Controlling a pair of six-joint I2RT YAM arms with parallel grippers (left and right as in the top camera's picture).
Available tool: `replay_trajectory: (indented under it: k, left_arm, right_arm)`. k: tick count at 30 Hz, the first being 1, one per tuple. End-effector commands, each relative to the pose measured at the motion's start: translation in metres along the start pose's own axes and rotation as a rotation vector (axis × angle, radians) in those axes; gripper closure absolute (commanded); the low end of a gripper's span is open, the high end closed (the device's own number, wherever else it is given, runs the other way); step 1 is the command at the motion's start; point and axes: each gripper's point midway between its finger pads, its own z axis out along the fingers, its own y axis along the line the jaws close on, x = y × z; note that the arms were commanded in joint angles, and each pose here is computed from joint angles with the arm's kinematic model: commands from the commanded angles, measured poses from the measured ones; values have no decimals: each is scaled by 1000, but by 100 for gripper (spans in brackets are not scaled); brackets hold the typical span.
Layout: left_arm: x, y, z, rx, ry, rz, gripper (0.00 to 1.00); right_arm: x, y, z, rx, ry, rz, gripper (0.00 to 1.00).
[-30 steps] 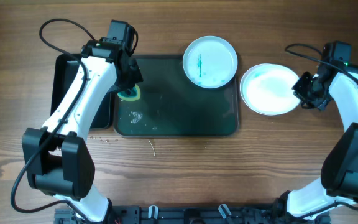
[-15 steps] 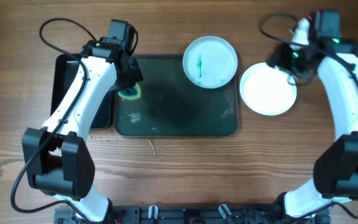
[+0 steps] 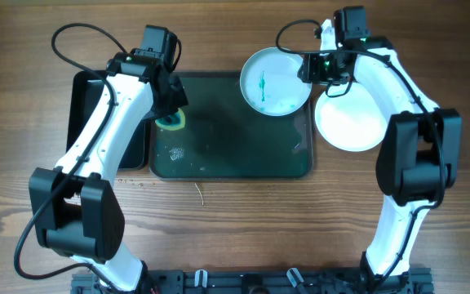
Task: Clean dirty plates on tray and stack at the side
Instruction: 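Reach the right gripper to the last plate's rim and pull it onto the tray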
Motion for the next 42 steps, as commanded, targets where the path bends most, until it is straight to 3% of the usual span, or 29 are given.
replay_trajectory:
  k: [1,5,19,32,42]
  left_arm:
    - [-3,0,1,6,3,4,96]
    - [-3,0,1,6,3,4,96]
    - [-3,0,1,6,3,4,96]
    - [-3,0,1,6,3,4,96]
    - [-3,0,1,7,3,4,96]
  right_arm:
    - [-8,0,5,-6,-29,-77,54]
    - [-10,-4,13,1,-36,-79,64]
    - [-1,-19,31,57,-3,-66,64]
    - [12,18,41,51,29,-159,71]
    - [39,20,42,101,131,-143,94]
